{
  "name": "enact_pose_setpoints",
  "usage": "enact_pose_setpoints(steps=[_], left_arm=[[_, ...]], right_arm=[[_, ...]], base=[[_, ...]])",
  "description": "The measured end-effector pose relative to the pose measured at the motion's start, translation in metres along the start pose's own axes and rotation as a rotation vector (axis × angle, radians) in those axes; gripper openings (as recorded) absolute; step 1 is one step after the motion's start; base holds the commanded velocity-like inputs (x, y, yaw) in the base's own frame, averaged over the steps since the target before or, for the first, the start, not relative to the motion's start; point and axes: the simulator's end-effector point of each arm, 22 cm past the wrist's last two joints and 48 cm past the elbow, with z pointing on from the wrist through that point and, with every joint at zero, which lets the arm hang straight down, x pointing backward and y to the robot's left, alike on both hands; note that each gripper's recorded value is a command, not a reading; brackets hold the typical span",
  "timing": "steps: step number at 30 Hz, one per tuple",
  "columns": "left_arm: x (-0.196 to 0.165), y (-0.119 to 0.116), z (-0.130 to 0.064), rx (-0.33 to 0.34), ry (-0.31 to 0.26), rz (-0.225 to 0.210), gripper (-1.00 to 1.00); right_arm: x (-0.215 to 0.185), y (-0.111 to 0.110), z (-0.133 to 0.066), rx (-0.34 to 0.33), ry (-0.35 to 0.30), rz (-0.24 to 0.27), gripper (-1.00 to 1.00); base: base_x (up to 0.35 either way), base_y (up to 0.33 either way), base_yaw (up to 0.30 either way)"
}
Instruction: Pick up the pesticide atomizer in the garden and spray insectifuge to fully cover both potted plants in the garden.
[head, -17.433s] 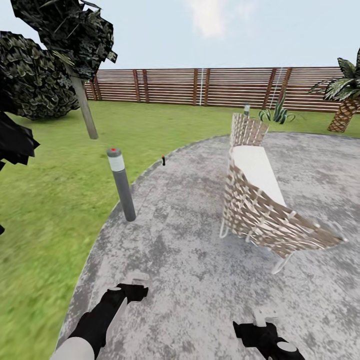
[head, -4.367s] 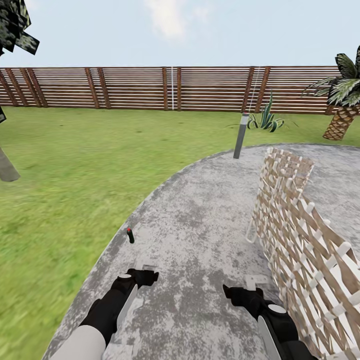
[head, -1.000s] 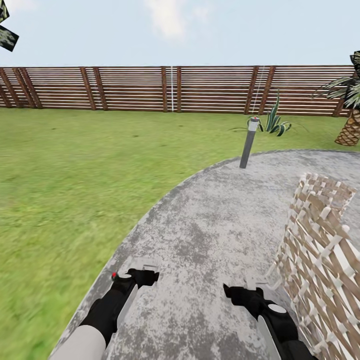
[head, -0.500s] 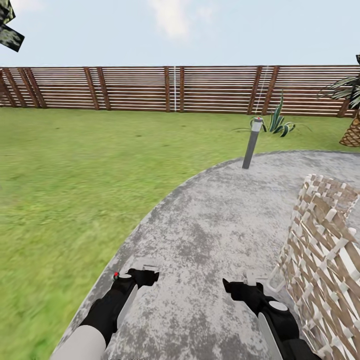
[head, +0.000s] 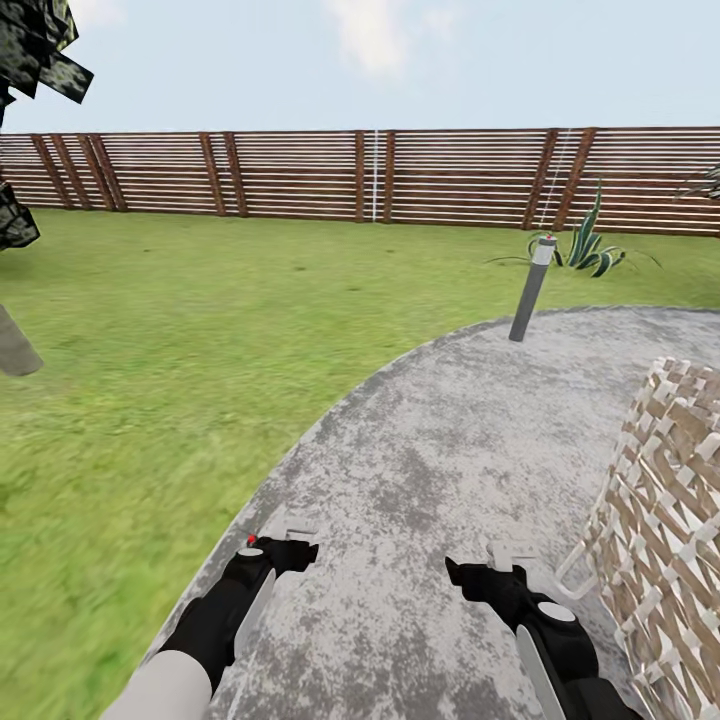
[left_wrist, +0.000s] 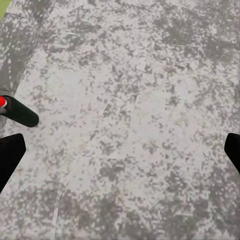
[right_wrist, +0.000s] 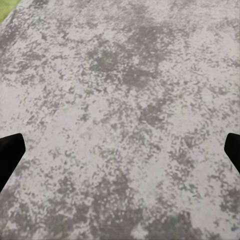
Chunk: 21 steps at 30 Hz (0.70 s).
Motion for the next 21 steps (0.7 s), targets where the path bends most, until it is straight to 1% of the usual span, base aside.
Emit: enact_pose_setpoints(steps=[21], left_arm=[[-0.0002,0.0007,0.0000,-0.002,0.000,0.001,1.00]], right_arm=[[-0.0001,-0.0016,-0.0001,0.000,0.000,-0.003,1.00]], base=[[0.000,0.000,0.001]])
